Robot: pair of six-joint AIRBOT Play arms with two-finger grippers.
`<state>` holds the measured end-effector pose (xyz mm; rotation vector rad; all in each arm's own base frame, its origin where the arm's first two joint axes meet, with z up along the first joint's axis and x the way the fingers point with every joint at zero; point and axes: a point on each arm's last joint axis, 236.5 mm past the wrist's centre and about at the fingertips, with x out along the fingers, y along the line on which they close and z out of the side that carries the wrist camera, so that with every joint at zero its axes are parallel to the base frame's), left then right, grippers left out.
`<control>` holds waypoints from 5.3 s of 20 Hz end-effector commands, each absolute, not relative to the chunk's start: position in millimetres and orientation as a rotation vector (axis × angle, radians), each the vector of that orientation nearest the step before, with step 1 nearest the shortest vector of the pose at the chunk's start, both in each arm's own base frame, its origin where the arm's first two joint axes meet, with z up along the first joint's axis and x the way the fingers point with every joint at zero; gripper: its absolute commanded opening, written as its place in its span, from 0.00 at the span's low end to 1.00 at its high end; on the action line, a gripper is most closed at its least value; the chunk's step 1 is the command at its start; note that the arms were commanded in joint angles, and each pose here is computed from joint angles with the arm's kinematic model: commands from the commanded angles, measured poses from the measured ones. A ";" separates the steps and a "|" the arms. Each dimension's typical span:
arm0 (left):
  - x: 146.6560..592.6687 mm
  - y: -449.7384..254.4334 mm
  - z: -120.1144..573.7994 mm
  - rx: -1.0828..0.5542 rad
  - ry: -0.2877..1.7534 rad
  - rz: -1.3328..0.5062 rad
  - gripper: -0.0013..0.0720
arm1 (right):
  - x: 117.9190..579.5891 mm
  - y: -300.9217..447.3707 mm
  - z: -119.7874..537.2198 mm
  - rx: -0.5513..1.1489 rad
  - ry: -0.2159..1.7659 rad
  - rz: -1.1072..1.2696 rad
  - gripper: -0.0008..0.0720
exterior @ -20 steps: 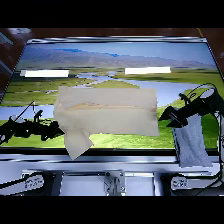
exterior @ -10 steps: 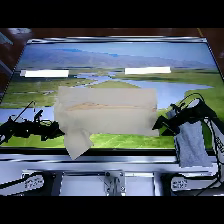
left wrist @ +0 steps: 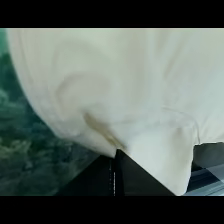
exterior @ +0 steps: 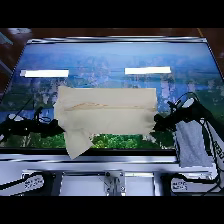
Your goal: Fold the shirts.
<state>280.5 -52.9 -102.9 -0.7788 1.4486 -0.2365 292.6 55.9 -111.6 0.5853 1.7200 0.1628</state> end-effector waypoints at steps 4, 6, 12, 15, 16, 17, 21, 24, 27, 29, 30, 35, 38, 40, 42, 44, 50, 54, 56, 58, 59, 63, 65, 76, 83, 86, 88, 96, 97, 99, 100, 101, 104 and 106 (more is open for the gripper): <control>321.0 -46.7 -28.3 -0.626 1.261 -0.357 0.07 | 341.4 68.8 -43.0 0.570 1.472 0.274 0.09; 342.1 -39.3 -1.4 -0.581 1.181 -0.359 0.06 | 362.0 71.2 -30.2 0.591 1.393 0.283 0.09; 397.4 -24.6 22.7 -0.578 1.108 -0.366 0.06 | 429.2 65.2 -20.7 0.478 1.147 0.219 0.09; 428.9 -23.2 20.8 -0.637 1.090 -0.389 0.07 | 468.3 71.0 -21.7 0.373 1.077 0.217 0.09; 441.4 -23.6 23.3 -0.663 1.073 -0.401 0.06 | 480.3 71.2 -22.7 0.351 1.065 0.212 0.09; 454.8 -23.7 26.9 -0.689 1.051 -0.413 0.06 | 493.5 67.8 -23.3 0.349 1.053 0.196 0.09; 496.1 -12.0 23.6 -0.733 1.032 -0.401 0.06 | 535.9 61.9 -29.3 0.347 1.026 0.171 0.09; 517.1 -6.5 12.2 -0.756 1.035 -0.394 0.06 | 555.6 72.6 -36.5 0.330 1.019 0.190 0.09; 533.5 -2.2 -3.0 -0.777 1.036 -0.375 0.06 | 555.6 72.7 -52.4 0.303 1.048 0.187 0.09; 543.1 -0.8 -9.1 -0.806 1.032 -0.372 0.06 | 553.6 57.2 -59.2 0.233 1.064 0.144 0.09; 549.4 0.1 -9.8 -0.822 1.016 -0.371 0.07 | 552.6 50.4 -61.4 0.212 1.071 0.120 0.09; 561.9 -4.3 -27.2 -0.867 1.008 -0.361 0.06 | 551.0 44.8 -65.5 0.197 1.082 0.092 0.09; 563.0 -8.4 -36.2 -0.870 1.020 -0.359 0.07 | 536.4 46.8 -86.3 0.218 1.169 0.085 0.09; 563.9 -7.6 -36.5 -0.870 1.017 -0.355 0.07 | 527.7 47.9 -100.3 0.219 1.221 0.087 0.09; 563.7 -7.8 -36.4 -0.877 1.019 -0.352 0.08 | 533.1 48.3 -99.1 0.226 1.198 0.085 0.32; 561.9 -9.4 -35.9 -0.877 1.026 -0.360 0.30 | 544.0 47.4 -88.0 0.234 1.142 0.083 0.75; 559.5 -2.5 -5.2 -0.855 0.999 -0.397 0.71 | 549.4 2.9 -42.4 0.311 1.058 0.012 0.89; 557.1 -4.0 38.1 -0.804 0.956 -0.452 0.71 | 531.2 1.0 -65.9 0.641 1.172 0.059 0.93; 551.2 -9.6 55.8 -0.782 0.947 -0.478 0.71 | 525.0 14.4 -81.1 0.722 1.223 0.120 0.93; 545.1 -14.0 70.7 -0.763 0.940 -0.500 0.71 | 518.5 25.4 -97.9 0.757 1.276 0.141 0.93; 542.6 -16.8 77.5 -0.753 0.935 -0.510 0.71 | 516.6 31.2 -105.1 0.761 1.294 0.147 0.93; 537.6 -28.8 102.6 -0.717 0.903 -0.539 0.71 | 515.4 51.2 -119.0 0.796 1.324 0.172 0.92; 534.9 -37.9 113.1 -0.689 0.889 -0.560 0.71 | 513.6 55.6 -125.2 0.805 1.341 0.169 0.89; 517.3 -148.1 115.7 -0.571 0.938 -0.761 0.07 | 515.9 65.7 -27.9 0.652 1.199 0.314 0.09; 477.0 -325.5 44.7 -0.521 1.099 -0.916 0.07 | 466.5 81.3 128.8 0.530 1.019 0.434 0.09; 459.5 -377.4 22.8 -0.518 1.125 -0.924 0.07 | 442.5 86.7 173.2 0.508 0.961 0.452 0.09; 446.8 -402.7 11.3 -0.509 1.142 -0.934 0.07 | 429.8 88.8 197.0 0.505 0.921 0.454 0.09; 403.0 -486.2 -31.8 -0.570 1.205 -0.881 0.07 | 387.2 96.7 252.8 0.496 0.834 0.463 0.09; 406.3 -490.8 -34.2 -0.573 1.181 -0.867 0.07 | 383.3 97.8 252.4 0.495 0.846 0.467 0.09; 423.5 -481.9 -28.3 -0.594 1.140 -0.838 0.07 | 376.7 99.0 247.4 0.485 0.880 0.474 0.09; 436.3 -468.7 -18.4 -0.608 1.121 -0.826 0.07 | 376.3 98.5 244.4 0.473 0.888 0.467 0.09; 449.4 -452.3 -4.1 -0.616 1.097 -0.821 0.07 | 377.1 99.4 239.5 0.450 0.895 0.456 0.09; 491.1 -373.5 64.6 -0.550 0.960 -0.793 0.06 | 384.7 134.7 221.2 0.388 0.935 0.510 0.09; 513.1 -304.1 125.2 -0.478 0.827 -0.722 0.06 | 404.9 178.3 214.2 0.383 0.895 0.574 0.09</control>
